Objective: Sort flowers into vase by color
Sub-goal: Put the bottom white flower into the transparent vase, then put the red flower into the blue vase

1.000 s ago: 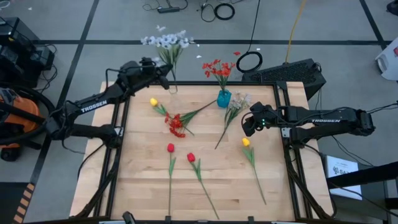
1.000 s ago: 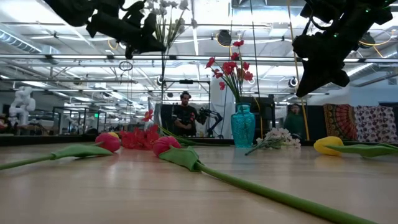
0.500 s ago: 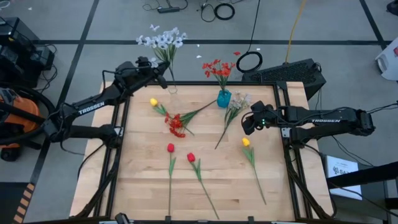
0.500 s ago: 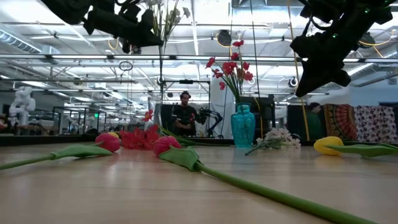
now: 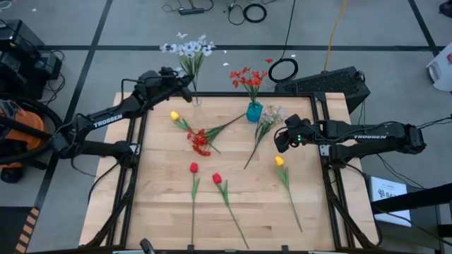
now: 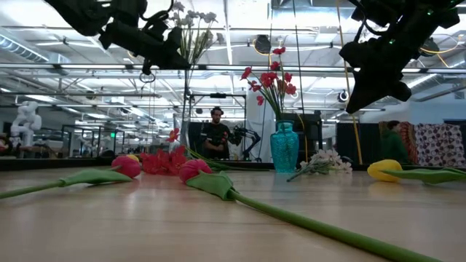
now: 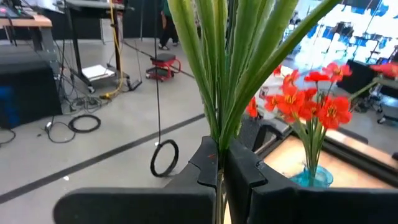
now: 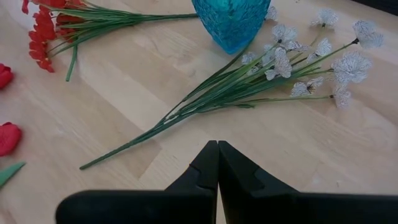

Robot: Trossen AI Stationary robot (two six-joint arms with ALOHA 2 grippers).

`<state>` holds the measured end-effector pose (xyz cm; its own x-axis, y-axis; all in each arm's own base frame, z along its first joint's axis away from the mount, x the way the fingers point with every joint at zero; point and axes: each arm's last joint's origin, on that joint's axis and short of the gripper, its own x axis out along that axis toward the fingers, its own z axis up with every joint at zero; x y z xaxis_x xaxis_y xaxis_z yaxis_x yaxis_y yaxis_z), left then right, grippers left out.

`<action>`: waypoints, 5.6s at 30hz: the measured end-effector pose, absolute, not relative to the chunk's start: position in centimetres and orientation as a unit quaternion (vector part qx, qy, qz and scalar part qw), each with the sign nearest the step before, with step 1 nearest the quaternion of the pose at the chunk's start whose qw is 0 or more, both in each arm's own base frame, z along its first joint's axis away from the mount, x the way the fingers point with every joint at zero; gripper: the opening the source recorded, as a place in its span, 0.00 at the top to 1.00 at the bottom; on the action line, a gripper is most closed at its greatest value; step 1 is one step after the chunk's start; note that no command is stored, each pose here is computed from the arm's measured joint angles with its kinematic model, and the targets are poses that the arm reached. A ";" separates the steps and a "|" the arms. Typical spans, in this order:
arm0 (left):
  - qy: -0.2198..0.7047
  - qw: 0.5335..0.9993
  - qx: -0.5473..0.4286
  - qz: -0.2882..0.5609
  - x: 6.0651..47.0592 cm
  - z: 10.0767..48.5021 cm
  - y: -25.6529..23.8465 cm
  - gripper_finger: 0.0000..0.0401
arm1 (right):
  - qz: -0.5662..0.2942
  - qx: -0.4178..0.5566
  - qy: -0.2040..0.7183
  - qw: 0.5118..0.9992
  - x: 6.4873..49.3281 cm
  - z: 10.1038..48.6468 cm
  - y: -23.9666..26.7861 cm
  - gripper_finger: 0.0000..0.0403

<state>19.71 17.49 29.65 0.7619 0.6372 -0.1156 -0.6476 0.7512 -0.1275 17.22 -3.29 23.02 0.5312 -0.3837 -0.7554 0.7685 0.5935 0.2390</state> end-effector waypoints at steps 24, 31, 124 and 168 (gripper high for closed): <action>0.177 0.913 -0.135 0.341 19.9 26.1 17.3 0.90 | -0.352 0.294 0.332 0.824 17.2 23.0 -3.3 1.00; 0.234 0.900 -0.160 0.330 19.5 25.1 16.8 0.90 | -0.352 0.294 0.332 0.824 17.2 23.0 -3.3 1.00; 0.468 0.831 -0.244 0.173 16.0 21.4 -3.9 0.47 | -0.257 0.325 0.525 0.744 42.6 19.6 17.2 0.73; 0.460 0.834 -0.263 0.156 16.3 21.6 -4.1 0.47 | -0.269 0.253 0.600 0.709 42.8 14.1 16.9 0.97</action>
